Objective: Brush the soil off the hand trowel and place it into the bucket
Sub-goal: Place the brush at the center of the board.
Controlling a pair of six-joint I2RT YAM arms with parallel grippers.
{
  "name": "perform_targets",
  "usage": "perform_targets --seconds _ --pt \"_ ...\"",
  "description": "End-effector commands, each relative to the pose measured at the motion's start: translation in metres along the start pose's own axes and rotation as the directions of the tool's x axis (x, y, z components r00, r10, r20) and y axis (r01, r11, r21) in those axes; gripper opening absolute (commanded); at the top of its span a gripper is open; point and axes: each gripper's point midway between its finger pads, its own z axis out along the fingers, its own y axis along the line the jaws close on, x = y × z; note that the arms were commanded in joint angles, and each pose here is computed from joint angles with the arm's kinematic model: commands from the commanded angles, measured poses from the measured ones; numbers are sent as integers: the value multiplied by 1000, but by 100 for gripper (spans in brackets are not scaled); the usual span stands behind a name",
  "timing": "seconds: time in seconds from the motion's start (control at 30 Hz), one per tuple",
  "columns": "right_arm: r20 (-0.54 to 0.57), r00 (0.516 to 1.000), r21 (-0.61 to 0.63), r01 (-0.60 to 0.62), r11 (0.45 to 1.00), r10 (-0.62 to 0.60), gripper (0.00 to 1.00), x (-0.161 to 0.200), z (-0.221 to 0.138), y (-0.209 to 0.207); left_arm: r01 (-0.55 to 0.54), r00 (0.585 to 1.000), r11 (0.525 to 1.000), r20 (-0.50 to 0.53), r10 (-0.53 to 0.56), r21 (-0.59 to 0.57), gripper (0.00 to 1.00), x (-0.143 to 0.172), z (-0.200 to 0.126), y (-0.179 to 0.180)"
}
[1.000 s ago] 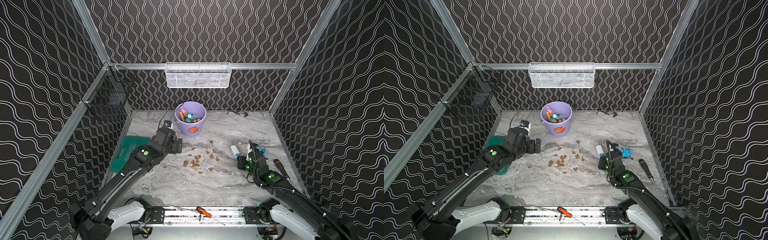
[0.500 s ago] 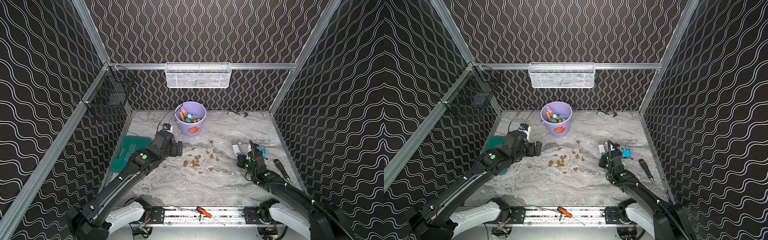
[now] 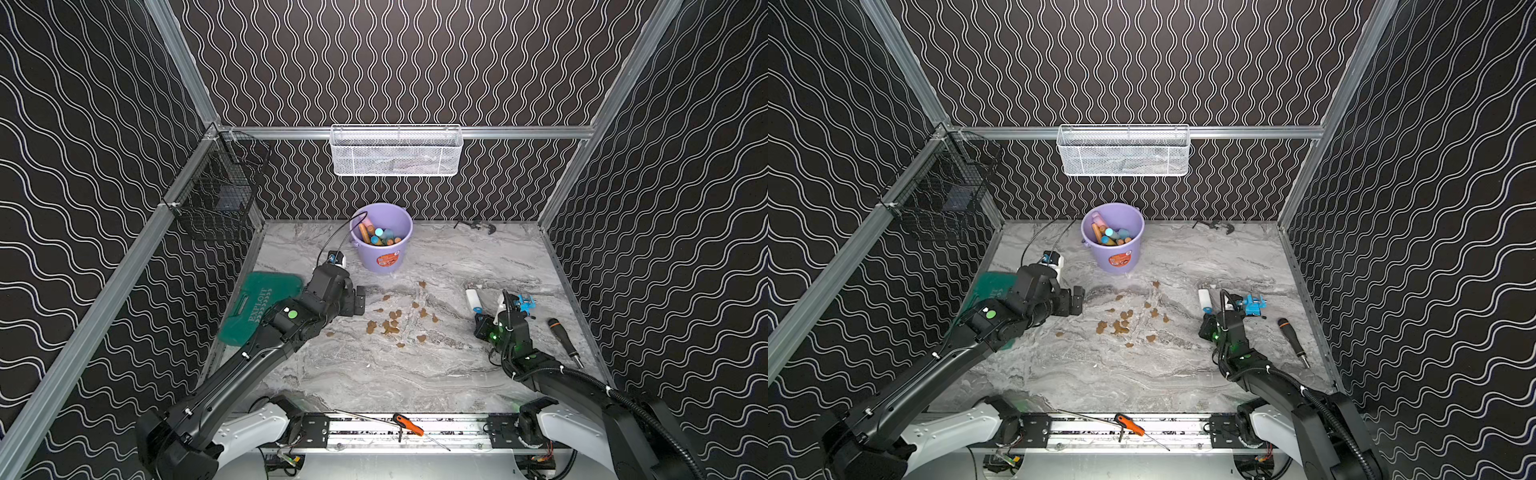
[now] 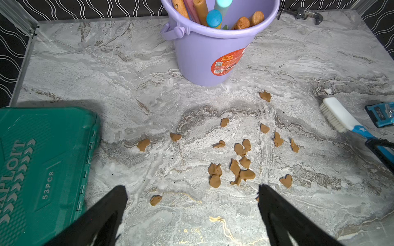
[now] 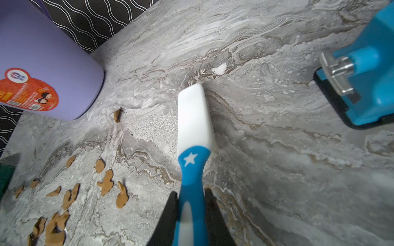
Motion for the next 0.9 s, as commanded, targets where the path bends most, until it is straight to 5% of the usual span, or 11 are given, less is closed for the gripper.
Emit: perform_targets --seconds 0.0,0.33,0.87 --pt "-9 1000 12 -24 1000 24 11 0 2 -2 14 1000 1000 25 -14 10 99 -5 0 -2" --pt "-87 993 30 -79 996 81 37 11 9 -5 7 999 1000 34 -7 3 99 -5 2 -1" --pt "-114 991 37 -73 997 77 55 5 -1 0 -11 1000 1000 29 11 1 99 -6 6 -2"
